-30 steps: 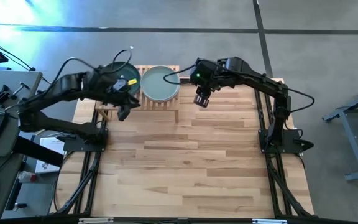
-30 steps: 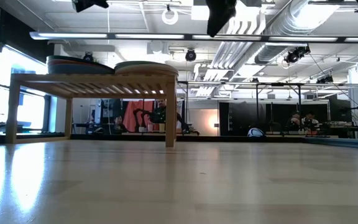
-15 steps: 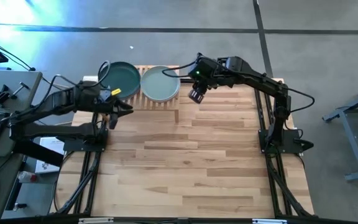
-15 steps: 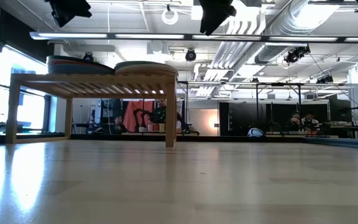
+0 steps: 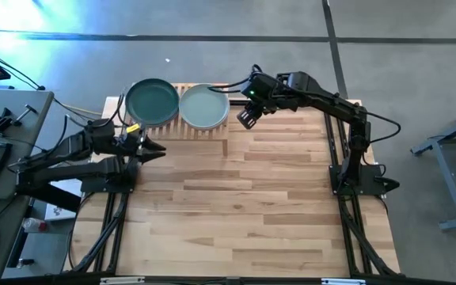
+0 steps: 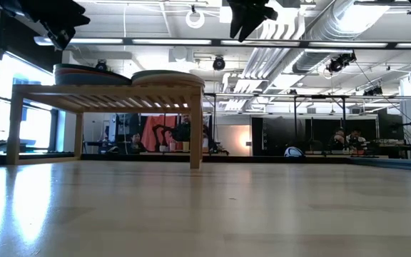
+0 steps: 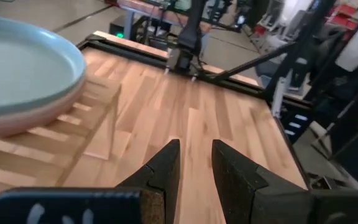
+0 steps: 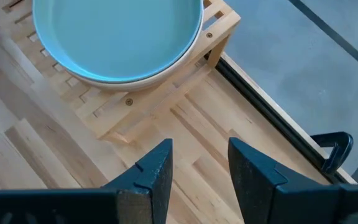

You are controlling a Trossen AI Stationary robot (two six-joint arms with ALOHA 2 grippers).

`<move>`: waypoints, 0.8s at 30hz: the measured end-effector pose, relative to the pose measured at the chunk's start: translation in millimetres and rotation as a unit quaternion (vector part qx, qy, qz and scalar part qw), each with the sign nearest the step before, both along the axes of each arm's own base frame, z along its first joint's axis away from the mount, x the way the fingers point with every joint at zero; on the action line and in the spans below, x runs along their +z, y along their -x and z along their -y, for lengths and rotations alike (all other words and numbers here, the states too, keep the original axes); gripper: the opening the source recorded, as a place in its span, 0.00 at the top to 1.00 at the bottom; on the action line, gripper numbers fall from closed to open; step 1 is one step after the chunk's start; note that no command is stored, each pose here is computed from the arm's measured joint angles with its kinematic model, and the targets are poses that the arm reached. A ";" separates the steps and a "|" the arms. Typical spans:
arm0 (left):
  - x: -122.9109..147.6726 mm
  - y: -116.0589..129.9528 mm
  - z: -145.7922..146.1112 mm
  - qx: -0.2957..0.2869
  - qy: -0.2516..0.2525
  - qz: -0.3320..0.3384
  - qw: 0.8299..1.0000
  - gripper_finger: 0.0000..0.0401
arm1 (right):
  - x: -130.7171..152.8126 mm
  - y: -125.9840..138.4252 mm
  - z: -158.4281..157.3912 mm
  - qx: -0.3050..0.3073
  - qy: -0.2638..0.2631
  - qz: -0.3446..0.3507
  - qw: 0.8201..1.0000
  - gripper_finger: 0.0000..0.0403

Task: Place and stack plates onto a shelf
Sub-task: Return to Home Position

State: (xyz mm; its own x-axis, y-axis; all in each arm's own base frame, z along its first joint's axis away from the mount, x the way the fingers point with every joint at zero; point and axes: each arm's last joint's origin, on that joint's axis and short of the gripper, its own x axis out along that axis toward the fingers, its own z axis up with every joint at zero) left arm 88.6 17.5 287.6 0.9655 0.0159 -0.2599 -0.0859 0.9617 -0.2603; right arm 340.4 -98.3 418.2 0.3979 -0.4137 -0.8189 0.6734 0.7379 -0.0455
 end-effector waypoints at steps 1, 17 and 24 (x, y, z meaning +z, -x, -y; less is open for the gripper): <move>-3.9 1.5 0.7 -0.006 -0.001 0.002 1.000 0.79 | 0.0 0.0 0.0 0.000 0.000 0.000 1.000 0.68; -51.2 10.1 3.4 -0.005 -0.004 0.117 0.993 0.79 | -1.2 2.6 1.5 -0.001 0.000 -0.014 1.000 0.68; -76.6 -0.2 1.2 -0.017 -0.007 0.163 0.986 0.79 | -1.5 3.3 1.4 -0.001 0.001 -0.019 1.000 0.68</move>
State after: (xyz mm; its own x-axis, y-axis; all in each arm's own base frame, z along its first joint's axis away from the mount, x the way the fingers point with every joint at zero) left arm 88.8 16.3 211.0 0.9977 -0.0158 0.0653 0.0320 0.9665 -0.2547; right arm 337.2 -99.7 416.7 0.3664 -0.4153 -0.8326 0.6722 0.7369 -0.0718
